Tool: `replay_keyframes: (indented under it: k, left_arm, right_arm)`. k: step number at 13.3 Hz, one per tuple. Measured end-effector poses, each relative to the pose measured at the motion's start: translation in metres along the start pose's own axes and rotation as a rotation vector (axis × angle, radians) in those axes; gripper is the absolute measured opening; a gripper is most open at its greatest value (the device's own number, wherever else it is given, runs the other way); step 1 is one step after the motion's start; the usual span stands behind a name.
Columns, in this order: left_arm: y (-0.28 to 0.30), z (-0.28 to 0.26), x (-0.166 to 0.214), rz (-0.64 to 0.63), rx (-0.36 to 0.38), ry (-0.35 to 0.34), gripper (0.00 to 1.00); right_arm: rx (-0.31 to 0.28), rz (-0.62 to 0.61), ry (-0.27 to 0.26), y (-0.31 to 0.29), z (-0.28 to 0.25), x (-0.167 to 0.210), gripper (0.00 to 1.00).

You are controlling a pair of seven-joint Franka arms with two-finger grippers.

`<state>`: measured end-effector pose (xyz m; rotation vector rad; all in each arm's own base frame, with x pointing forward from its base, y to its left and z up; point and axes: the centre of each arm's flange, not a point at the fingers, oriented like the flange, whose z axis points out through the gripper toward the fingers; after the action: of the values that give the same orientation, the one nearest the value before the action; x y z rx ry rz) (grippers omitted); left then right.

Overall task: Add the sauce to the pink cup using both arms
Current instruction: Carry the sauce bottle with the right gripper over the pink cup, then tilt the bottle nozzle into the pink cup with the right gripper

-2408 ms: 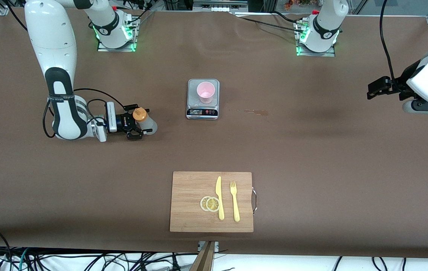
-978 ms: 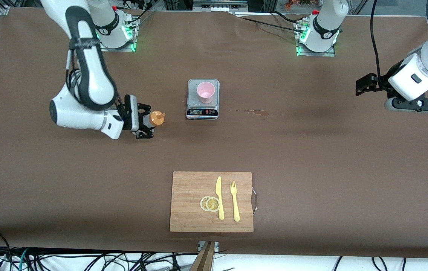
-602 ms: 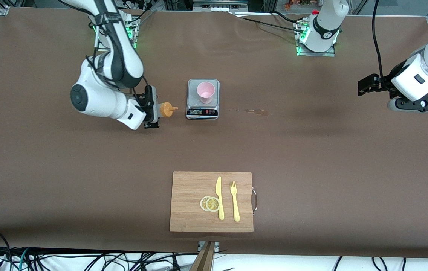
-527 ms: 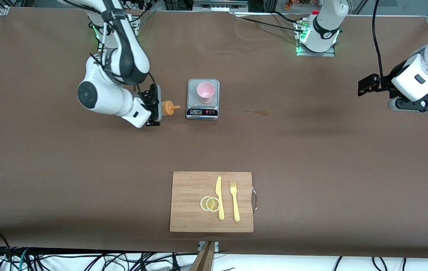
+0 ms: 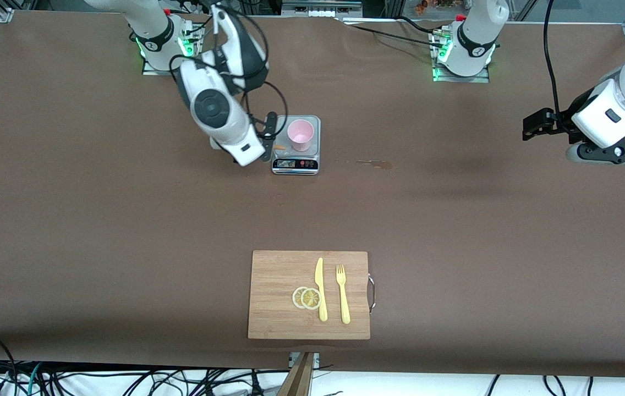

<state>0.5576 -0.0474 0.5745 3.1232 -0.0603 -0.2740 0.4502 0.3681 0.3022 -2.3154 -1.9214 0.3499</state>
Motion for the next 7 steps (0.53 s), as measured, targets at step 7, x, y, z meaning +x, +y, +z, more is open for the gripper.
replay_keyframes:
  k: [7]
  left_arm:
    - [0.000,0.000,0.000,0.000,0.000,-0.001,1.00]
  right_arm:
    - [-0.009,0.050,-0.165,-0.036,-0.023,0.017,0.25]
